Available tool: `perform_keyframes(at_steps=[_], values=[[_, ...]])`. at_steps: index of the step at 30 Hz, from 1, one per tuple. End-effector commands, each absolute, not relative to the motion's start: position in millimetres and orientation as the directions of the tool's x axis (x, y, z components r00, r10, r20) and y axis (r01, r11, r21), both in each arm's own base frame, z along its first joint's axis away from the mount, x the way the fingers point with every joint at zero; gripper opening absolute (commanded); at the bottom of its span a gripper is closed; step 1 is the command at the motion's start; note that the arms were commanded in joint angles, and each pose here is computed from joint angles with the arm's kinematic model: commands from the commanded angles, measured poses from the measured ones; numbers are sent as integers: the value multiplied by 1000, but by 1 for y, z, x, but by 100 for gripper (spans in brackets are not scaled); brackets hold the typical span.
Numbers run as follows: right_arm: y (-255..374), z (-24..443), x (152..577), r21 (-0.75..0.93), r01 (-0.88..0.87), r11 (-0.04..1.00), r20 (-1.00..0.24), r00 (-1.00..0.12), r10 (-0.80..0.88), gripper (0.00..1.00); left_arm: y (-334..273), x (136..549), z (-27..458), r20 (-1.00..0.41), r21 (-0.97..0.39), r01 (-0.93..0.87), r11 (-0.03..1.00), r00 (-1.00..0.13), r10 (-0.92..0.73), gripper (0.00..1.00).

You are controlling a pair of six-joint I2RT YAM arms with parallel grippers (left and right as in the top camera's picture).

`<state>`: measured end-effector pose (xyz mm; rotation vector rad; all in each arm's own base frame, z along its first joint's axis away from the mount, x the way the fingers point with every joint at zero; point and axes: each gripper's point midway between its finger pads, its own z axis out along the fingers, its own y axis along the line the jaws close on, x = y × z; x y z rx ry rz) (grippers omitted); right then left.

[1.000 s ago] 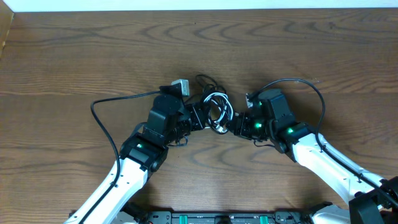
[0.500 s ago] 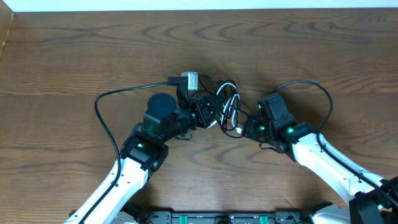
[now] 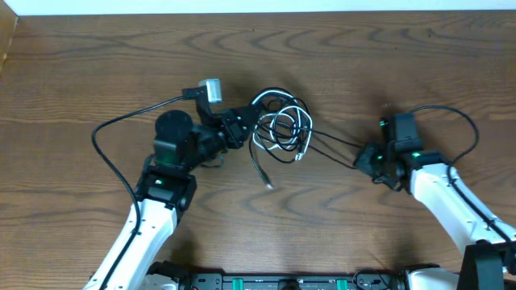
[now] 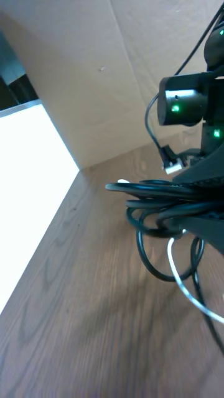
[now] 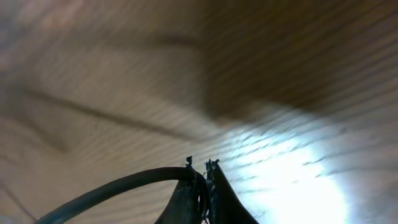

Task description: Untangle cables

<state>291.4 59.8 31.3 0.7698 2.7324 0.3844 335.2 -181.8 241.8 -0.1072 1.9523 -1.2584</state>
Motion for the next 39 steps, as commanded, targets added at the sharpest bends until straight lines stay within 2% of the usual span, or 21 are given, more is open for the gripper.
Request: perform_keyframes(at_steps=[1,5,8,12,17,25,31,33,35,36,39], values=[[2,19,283,169,553,816,-247,-778,578,1,-140,354,278,-646,-756,350,553,-535,-545,8],[-31,18,279,164,639,752,-239,-714,659,1,-106,365,274,-639,-760,283,585,-490,-593,8],[-43,18,276,192,647,738,-215,-706,675,1,-80,371,267,-622,-769,215,602,-469,-627,8],[-34,21,279,297,567,768,-175,-759,627,1,-58,370,247,-575,-787,108,608,-486,-658,8],[-23,25,285,350,462,815,-195,-815,546,1,-58,361,218,-497,-800,-3,600,-557,-665,8],[14,45,299,548,266,793,-218,-870,442,19,-74,339,183,-378,-796,-121,592,-665,-644,8],[18,48,300,567,253,784,-218,-872,439,25,-115,325,179,-386,-784,-43,619,-748,-541,8],[19,48,300,570,251,782,-217,-872,438,28,-130,319,178,-413,-768,12,640,-772,-482,11],[23,51,300,595,237,768,-212,-876,434,30,-144,315,174,-434,-748,51,662,-792,-429,23],[28,54,301,618,212,757,-214,-881,422,32,-148,314,171,-437,-739,52,671,-796,-420,25],[55,76,303,719,19,694,-281,-906,315,44,-156,313,155,-442,-698,29,716,-803,-399,31]])
